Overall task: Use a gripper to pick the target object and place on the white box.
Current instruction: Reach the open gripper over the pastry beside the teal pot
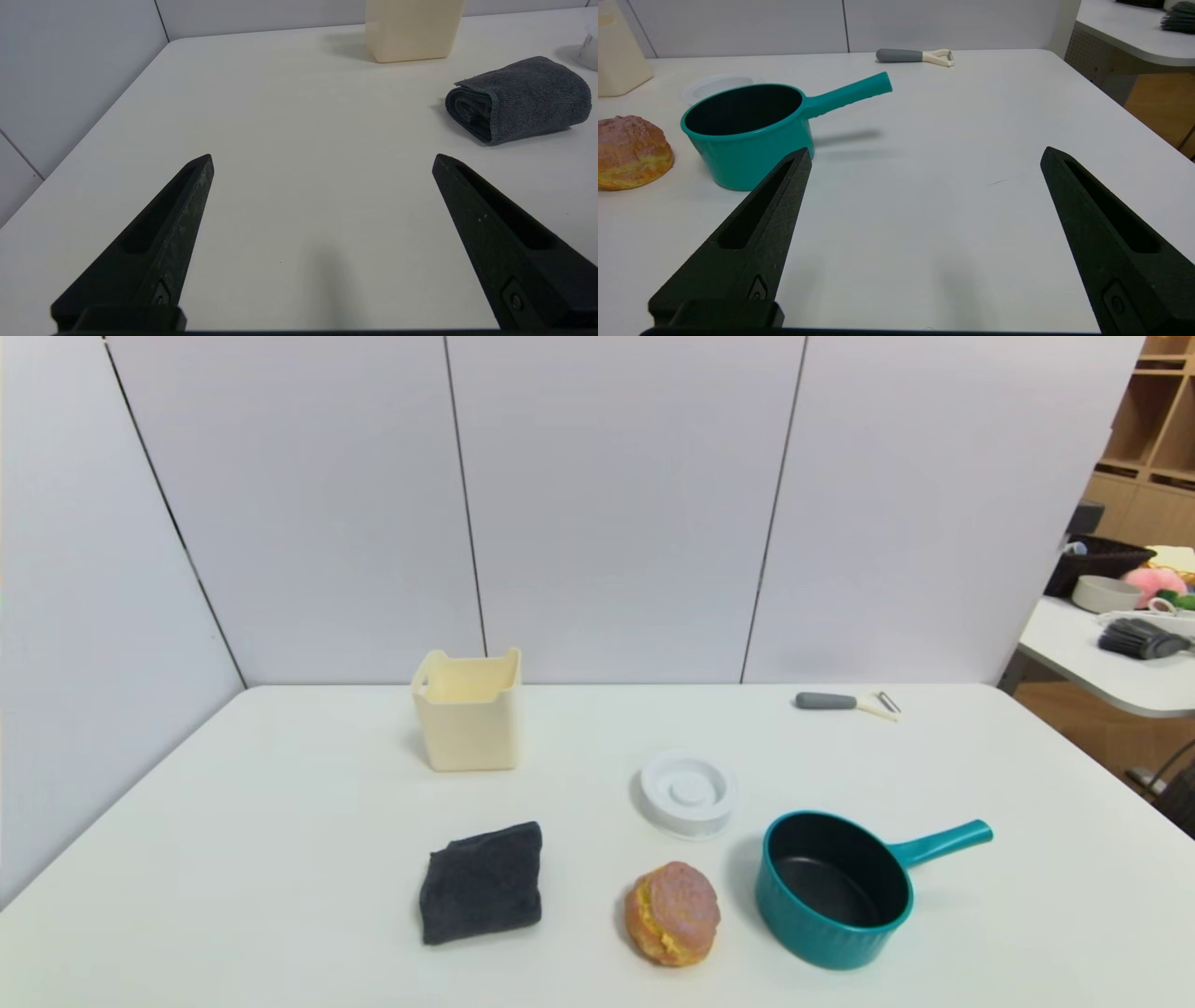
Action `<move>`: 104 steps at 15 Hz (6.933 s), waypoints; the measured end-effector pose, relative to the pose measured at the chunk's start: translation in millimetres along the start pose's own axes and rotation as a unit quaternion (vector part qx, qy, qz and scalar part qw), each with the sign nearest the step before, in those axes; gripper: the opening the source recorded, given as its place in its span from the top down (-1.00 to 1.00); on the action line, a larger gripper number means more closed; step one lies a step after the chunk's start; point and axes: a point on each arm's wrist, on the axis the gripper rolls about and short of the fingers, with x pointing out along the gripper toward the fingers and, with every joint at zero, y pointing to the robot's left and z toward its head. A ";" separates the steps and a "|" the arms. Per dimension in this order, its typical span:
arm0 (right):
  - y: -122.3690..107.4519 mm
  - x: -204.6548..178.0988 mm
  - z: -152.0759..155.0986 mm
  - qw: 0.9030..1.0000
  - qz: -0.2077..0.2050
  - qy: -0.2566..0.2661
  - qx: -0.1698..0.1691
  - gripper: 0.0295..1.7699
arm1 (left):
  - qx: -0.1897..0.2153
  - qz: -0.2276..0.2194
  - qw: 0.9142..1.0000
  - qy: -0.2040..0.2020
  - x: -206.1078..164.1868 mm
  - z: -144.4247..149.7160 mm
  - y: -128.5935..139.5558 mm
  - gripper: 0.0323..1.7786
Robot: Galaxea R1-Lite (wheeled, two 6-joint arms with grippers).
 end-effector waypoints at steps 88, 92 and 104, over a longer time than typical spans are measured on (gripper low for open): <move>0.0 0.0 0.0 1.000 0.000 0.000 0.000 -0.92 | 0.414 -0.697 0.560 0.171 259.5 85.0 -373.8 -0.90; 0.0 0.0 0.0 1.000 0.000 0.000 0.000 -0.92 | 0.436 -0.702 0.543 0.152 262.0 83.0 -372.4 -0.90; 0.0 0.0 0.0 1.000 0.000 0.000 0.000 -0.92 | 0.444 -0.700 0.540 0.145 268.0 81.2 -369.4 -0.90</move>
